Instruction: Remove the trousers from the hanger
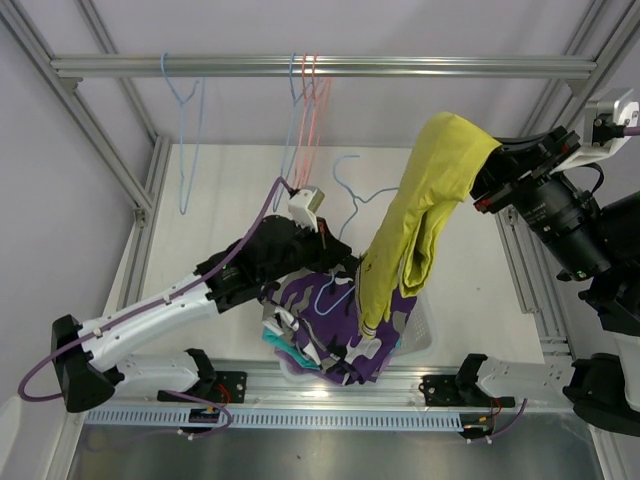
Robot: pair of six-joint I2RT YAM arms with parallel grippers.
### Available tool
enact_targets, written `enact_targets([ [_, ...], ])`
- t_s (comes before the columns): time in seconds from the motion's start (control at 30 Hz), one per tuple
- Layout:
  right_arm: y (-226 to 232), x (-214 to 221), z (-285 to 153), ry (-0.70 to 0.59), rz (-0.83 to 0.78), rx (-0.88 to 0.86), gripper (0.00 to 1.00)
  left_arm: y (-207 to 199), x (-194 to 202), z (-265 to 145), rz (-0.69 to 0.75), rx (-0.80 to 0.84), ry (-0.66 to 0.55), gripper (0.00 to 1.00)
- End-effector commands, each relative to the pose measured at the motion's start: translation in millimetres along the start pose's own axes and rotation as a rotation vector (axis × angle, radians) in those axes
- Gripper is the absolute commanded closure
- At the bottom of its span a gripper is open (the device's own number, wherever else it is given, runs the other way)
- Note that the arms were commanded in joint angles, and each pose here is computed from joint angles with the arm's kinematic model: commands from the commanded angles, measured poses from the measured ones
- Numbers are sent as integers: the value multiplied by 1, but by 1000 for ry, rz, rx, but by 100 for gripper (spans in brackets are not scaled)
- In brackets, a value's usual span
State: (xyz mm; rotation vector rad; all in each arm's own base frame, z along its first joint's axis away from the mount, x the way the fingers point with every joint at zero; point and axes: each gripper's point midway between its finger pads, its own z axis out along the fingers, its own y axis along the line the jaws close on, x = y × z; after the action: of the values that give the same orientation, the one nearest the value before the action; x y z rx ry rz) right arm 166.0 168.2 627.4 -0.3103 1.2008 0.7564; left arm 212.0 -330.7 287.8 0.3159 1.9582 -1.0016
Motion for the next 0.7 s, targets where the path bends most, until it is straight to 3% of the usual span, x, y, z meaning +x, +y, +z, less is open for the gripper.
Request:
enact_targets([
  [0.0,0,-58,-22,-169,28,-26,100,3,-5,-14,57,-2,-44,100],
  [0.23,-6,-35,-42,-93,8,-32,100,-1,-22,-49,136,-28,-16,100],
  [0.27,-7,-34,-46,-90,7,-32,100,-3,-39,-59,145,-46,-58,99],
  [0.53,-13,-33,-89,-63,5,-68,100,20,-65,-109,146,-189,-147,99],
  [0.67,3,6,-85,15,23,-147,100,18,-70,-123,98,-168,-190,99],
])
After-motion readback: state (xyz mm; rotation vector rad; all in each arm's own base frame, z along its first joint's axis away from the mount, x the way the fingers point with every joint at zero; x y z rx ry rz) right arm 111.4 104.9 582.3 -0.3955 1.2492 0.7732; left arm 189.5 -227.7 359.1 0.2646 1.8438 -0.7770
